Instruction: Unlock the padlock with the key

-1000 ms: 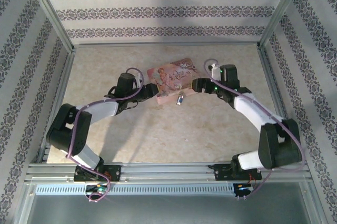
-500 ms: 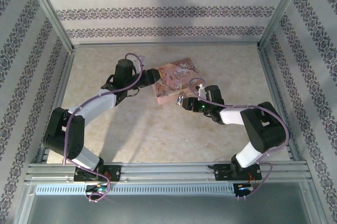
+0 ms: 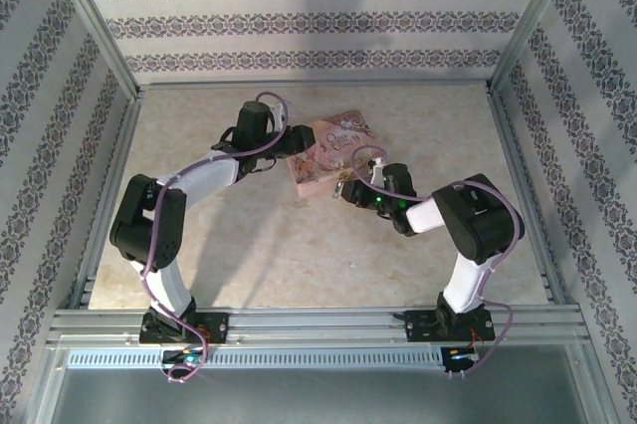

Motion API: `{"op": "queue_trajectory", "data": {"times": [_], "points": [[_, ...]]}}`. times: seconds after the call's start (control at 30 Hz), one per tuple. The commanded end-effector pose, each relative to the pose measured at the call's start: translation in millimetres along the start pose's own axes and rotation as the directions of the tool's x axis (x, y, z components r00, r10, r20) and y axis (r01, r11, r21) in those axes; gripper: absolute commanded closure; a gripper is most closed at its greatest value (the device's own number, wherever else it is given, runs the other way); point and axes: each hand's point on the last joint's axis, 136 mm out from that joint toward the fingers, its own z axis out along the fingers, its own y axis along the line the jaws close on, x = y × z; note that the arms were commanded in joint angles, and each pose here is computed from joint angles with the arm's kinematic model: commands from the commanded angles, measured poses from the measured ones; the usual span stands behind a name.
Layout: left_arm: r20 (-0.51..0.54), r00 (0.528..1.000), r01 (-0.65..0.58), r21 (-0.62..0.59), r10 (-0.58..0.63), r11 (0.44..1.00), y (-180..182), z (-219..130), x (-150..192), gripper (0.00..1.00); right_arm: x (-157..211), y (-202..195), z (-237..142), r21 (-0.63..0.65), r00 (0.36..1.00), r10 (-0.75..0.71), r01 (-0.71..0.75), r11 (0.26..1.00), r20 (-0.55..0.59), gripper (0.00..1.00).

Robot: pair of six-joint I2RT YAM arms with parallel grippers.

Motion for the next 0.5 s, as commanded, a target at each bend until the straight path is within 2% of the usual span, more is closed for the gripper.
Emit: {"op": "queue_trajectory", "data": {"times": [0.0, 0.47], "points": [[-0.028, 0.999, -0.025, -0.001, 0.025, 1.000, -2, 6, 5, 0.55, 0, 8, 8, -0.038, 1.000, -0.002, 0.003, 0.999, 0.012, 0.65], [-0.058, 0.998, -0.012, -0.051, 0.009, 0.999, 20, 16, 18, 0.56, 1, 9, 14, -0.051, 1.000, 0.015, -0.014, 0.999, 0.023, 0.76]]}}
